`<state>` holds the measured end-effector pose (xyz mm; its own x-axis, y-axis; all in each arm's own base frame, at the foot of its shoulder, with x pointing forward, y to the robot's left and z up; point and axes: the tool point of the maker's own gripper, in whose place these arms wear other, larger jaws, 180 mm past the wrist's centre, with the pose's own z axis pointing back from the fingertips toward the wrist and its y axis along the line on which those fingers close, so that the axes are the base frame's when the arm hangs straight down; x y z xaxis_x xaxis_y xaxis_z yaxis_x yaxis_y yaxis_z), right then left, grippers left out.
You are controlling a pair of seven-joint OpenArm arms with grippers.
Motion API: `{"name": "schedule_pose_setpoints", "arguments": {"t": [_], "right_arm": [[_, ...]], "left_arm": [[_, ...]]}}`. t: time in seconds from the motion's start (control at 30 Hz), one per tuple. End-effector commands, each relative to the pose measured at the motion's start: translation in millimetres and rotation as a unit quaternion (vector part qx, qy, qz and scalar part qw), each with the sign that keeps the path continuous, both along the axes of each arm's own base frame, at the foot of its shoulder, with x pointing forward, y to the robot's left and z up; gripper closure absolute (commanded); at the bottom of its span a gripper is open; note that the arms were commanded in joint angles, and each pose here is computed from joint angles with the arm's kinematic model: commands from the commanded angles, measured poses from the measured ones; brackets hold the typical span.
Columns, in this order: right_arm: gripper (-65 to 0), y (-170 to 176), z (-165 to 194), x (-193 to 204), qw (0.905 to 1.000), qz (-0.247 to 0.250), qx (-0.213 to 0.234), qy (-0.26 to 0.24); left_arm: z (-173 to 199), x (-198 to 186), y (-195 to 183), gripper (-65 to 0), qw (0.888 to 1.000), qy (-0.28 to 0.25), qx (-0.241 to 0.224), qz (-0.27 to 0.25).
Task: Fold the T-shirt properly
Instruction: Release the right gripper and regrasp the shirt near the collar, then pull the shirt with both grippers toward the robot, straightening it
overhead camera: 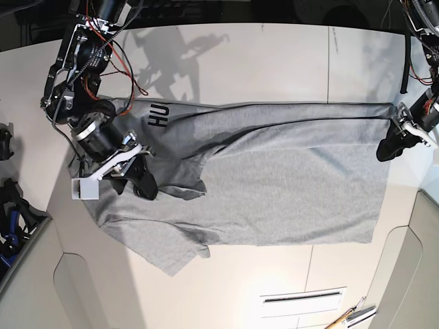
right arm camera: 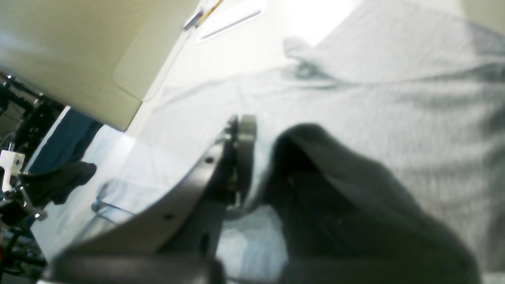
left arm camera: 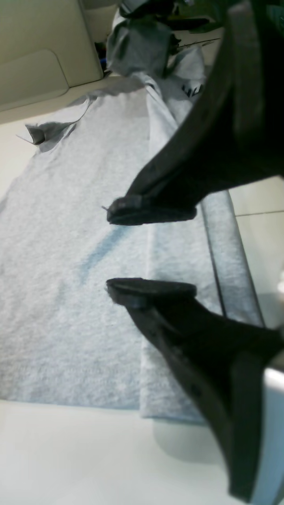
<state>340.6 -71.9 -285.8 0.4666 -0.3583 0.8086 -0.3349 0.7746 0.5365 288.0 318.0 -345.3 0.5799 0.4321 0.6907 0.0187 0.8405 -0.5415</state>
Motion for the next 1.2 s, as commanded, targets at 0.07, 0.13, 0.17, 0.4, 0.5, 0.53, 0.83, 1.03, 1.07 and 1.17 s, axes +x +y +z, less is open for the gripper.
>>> {"name": "schedule_pose_setpoints", "arguments": {"t": [0.07,0.13,0.17,0.4,0.5,0.53,0.83,1.03,1.07,1.17], "right_arm": [[0.0,-1.8,29.0,14.5,0.9988,-0.004,0.008,-0.049],[-5.2,-3.1,34.8,19.2,0.9983,-0.004,0.005,-0.058],[-9.0,-4.3,37.5,21.3,0.9981,-0.004,0.002,-0.061],[-23.6,-20.4,33.8,27.5,0.997,-0.011,-0.05,-0.059],[-23.6,-26.2,30.1,27.6,0.9962,-0.014,-0.067,-0.053],[-23.6,-28.1,28.4,27.5,0.9959,-0.014,-0.074,-0.051],[0.0,-40.2,2.1,15.7,0.9925,0.006,-0.121,0.013],[0.0,-44.4,-10.9,5.3,0.9913,0.007,-0.127,0.034],[0.0,-44.7,-13.3,3.2,0.991,0.008,-0.128,0.037],[0.0,-53.0,-32.6,-6.6,0.9841,0.002,-0.164,0.067]], "left_arm": [[18.7,8.4,6.9,-25.8,1.0,-0.029,0.01,0.0],[18.7,8.4,6.9,-25.8,1.0,-0.028,0.01,0.0],[18.6,8.3,6.9,-25.8,1.0,-0.028,0.01,0.0],[17.0,7.6,7.5,-25.8,1.0,-0.025,0.015,-0.001],[17.1,7.8,7.5,-25.8,1.0,-0.025,0.015,-0.001],[17.2,7.8,7.5,-25.8,1.0,-0.025,0.015,-0.001],[9.5,5.0,3.0,-8.1,1.0,-0.008,0.022,-0.013],[-12.4,4.5,-26.6,-2.9,0.992,0.031,0.092,-0.081],[-15.9,4.8,-32.3,-0.6,0.987,0.036,0.119,-0.099],[-25.3,7.6,-42.2,0.0,0.969,0.039,0.202,-0.138]]}}
